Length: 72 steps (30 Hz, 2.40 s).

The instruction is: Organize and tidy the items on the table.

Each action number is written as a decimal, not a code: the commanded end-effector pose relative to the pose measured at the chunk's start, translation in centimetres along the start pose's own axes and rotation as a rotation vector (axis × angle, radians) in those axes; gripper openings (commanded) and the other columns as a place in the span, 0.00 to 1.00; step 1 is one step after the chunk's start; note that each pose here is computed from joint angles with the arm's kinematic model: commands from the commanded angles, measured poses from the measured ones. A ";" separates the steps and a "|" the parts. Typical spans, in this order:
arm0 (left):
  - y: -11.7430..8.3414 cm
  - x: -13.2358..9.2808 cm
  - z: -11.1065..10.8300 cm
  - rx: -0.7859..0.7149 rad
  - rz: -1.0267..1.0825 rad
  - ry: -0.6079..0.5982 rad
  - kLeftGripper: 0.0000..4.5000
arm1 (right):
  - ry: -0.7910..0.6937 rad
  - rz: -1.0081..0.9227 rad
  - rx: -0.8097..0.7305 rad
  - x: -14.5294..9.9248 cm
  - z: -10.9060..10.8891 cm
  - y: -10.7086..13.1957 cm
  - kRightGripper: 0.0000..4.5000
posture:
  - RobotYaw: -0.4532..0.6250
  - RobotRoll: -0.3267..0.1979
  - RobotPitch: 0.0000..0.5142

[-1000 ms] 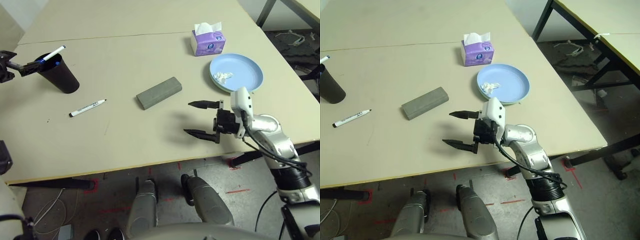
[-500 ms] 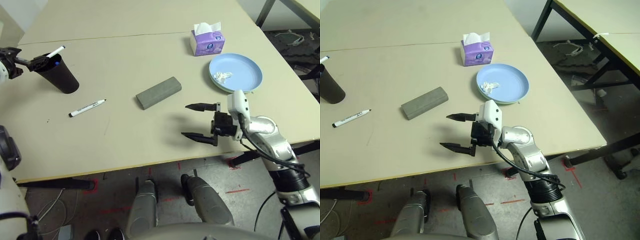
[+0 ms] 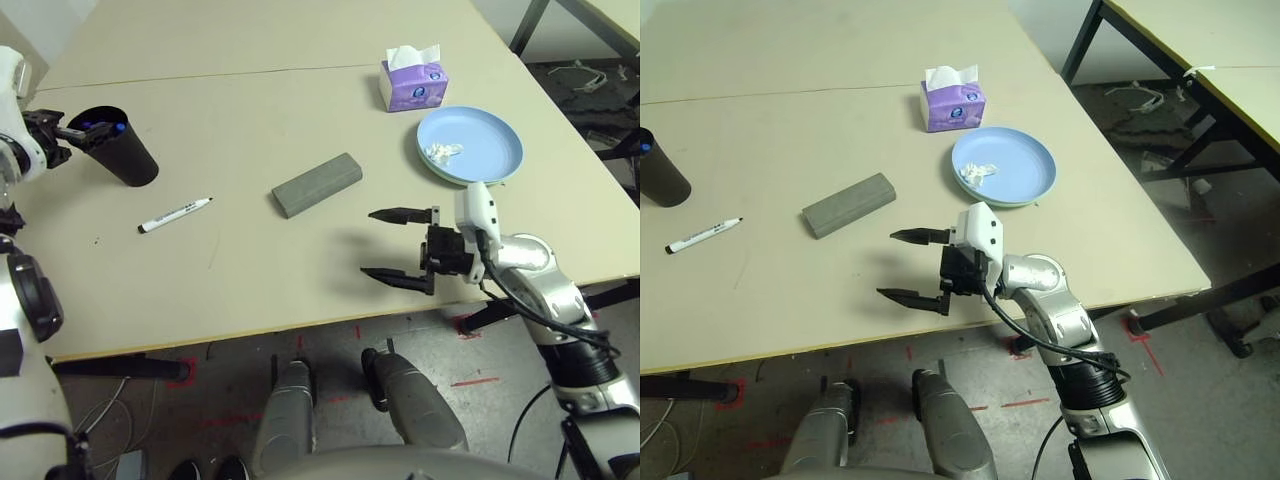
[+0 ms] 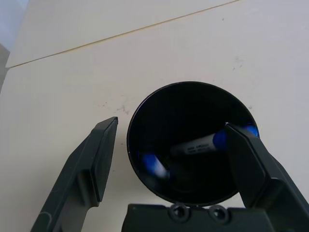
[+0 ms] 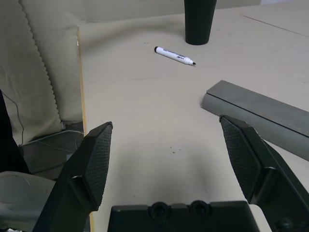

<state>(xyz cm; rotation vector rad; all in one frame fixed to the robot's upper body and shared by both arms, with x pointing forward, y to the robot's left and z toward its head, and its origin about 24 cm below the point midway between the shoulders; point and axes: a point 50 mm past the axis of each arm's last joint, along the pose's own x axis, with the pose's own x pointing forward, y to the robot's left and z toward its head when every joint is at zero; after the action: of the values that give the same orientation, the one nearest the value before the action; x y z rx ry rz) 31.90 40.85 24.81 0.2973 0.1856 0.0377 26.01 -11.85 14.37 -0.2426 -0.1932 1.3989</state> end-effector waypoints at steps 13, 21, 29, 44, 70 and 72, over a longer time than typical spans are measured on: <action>0.3 -0.2 -0.6 -0.021 0.012 0.008 0.23 | -0.008 0.039 0.032 0.6 -0.3 1.0 1.00 | 0.22 0.62 0.43; 0.6 -0.5 -0.9 -0.033 0.025 0.008 0.80 | -0.010 0.049 0.038 0.8 -0.4 1.3 1.00 | 0.22 0.62 0.44; 0.5 -0.6 0.0 -0.112 -0.018 -0.090 1.00 | -0.005 0.052 0.036 0.8 -0.6 1.2 1.00 | 0.23 0.62 0.43; 0.7 -2.8 2.7 -0.217 -0.295 -0.424 1.00 | 0.002 0.059 0.041 0.8 -1.0 1.3 1.00 | 0.23 0.62 0.44; -4.0 0.3 -0.1 0.459 -0.477 0.342 1.00 | -0.026 -0.016 -0.015 0.3 -0.4 -0.3 1.00 | 0.20 0.62 0.41; -4.5 0.7 -0.5 0.461 -0.504 0.361 1.00 | -0.020 -0.056 -0.020 0.2 -0.4 -0.6 1.00 | 0.19 0.62 0.42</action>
<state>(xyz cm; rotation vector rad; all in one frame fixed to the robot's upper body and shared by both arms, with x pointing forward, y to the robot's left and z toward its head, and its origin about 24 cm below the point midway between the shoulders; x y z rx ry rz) 32.60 36.59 23.40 0.6846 0.5845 -0.4509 26.51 -11.47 14.11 -0.2342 -0.2312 1.3805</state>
